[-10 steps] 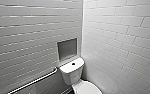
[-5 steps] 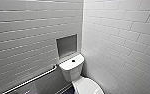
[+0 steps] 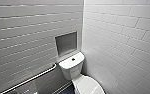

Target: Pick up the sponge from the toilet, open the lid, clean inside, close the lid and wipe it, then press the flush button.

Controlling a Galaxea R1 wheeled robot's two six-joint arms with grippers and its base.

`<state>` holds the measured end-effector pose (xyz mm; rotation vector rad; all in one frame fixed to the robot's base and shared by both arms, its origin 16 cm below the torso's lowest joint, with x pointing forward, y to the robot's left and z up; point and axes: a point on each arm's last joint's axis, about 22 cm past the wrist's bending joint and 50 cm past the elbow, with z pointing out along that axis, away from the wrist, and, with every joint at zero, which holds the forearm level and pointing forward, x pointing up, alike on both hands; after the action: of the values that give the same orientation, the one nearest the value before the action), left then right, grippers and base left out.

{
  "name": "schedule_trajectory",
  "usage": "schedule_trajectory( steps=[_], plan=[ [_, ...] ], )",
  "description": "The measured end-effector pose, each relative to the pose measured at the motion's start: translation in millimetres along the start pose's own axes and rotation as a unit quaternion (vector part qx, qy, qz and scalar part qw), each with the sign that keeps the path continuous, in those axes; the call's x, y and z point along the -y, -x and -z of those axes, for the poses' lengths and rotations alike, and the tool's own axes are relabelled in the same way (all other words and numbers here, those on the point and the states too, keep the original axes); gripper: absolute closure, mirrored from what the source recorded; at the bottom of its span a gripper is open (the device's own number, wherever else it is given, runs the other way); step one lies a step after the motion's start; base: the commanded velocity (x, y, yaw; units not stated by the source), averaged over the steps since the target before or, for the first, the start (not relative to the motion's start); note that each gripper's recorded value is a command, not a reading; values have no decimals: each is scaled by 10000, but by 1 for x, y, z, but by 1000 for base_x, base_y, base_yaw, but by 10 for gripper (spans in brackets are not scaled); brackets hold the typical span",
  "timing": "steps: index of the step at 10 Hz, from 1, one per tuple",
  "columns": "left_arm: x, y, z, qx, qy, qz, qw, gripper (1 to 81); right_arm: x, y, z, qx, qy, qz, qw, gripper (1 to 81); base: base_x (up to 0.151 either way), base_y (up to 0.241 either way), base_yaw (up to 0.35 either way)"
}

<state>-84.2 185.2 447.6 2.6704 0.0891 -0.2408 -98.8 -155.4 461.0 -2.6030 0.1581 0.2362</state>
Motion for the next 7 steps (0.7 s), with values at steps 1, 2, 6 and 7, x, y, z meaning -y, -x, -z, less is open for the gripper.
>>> schedule_trajectory(
  steps=[1, 2, 6, 7],
  plan=[
    [-1, -2, 0, -38, 2, -39, 10000, 10, 0, -3, 1, -53, -2, 44, 10000, 811, 0, 0, 0],
    [-5, -14, 1, -179, 19, -113, 9998, 10, -1, -14, 2, -188, 11, 125, 9997, 811, 0, 0, 0],
    [-6, -47, 7, -586, -4, -314, 9978, 10, 2, -47, 6, -590, 4, 359, 9976, 811, 0, 0, 0],
    [-2, -45, 8, -587, -45, -310, 9978, 10, 2, -45, 6, -572, 2, 365, 9977, 811, 0, 0, 0]
  ],
)
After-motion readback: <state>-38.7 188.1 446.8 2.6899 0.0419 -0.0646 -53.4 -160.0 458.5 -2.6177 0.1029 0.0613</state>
